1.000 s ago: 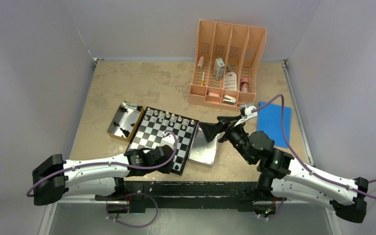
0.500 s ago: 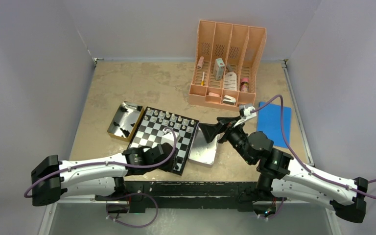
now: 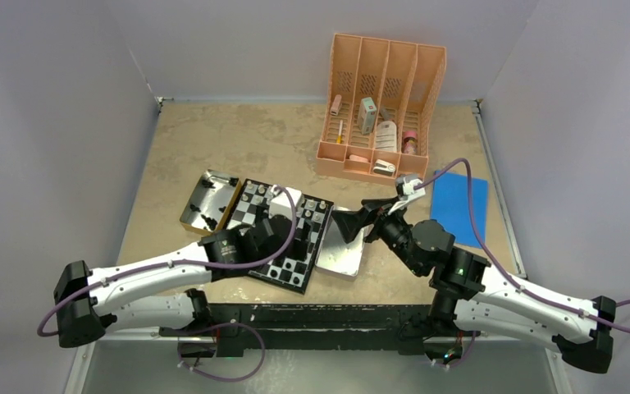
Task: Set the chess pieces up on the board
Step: Place the chess piece on the chessboard.
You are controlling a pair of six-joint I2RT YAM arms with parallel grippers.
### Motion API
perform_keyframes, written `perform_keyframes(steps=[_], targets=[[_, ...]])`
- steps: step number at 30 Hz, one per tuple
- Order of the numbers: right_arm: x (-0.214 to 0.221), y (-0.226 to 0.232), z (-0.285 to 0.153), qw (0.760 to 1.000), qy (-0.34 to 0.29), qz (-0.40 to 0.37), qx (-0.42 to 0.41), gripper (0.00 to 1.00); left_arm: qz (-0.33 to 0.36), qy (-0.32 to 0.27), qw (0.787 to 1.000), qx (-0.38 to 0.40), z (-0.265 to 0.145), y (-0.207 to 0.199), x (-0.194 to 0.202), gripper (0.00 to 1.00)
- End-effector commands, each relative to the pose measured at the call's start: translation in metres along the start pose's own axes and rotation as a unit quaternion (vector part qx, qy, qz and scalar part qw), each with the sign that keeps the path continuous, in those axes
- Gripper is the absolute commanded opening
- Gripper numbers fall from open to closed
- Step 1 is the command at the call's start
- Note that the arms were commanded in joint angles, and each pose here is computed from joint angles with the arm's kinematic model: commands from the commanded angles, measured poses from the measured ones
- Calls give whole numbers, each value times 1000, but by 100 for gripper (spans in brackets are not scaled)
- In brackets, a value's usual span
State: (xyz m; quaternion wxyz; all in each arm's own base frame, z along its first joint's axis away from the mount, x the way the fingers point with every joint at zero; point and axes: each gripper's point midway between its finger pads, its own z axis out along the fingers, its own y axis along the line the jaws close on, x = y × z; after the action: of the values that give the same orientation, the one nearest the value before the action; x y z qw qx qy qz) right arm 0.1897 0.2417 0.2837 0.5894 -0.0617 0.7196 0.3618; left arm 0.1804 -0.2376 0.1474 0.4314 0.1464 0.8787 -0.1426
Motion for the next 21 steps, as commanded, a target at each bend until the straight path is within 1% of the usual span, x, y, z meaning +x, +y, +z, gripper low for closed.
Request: perform_keyframes(steps=[1,3,6,8,12,17,19,21], targets=[[-16,9,0,1000,-7,12,-3,99,-25,-25,999,-5,3,14,-50,85],[-15,8,1,1000,-5,11,-1,99,-56,15,998,9,3,20,-48,78],[-15,7,0,1000,-5,5,0,99,-76,63,995,6,-3,25,-34,61],[-16,6,-1,1000,-6,0,1,99,-84,91,992,13,-10,22,-24,52],[-19,2,-3,1000,-14,-4,7,99,-105,156,982,26,-18,17,8,41],[-21,-2,-5,1000,-23,-2,13,99,-120,226,964,74,-14,-3,45,29],[-20,-2,-5,1000,-22,-2,14,99,-118,246,958,90,-8,-10,57,27],[-20,-3,-4,1000,-22,-4,15,99,-110,261,955,91,-2,-14,67,26]])
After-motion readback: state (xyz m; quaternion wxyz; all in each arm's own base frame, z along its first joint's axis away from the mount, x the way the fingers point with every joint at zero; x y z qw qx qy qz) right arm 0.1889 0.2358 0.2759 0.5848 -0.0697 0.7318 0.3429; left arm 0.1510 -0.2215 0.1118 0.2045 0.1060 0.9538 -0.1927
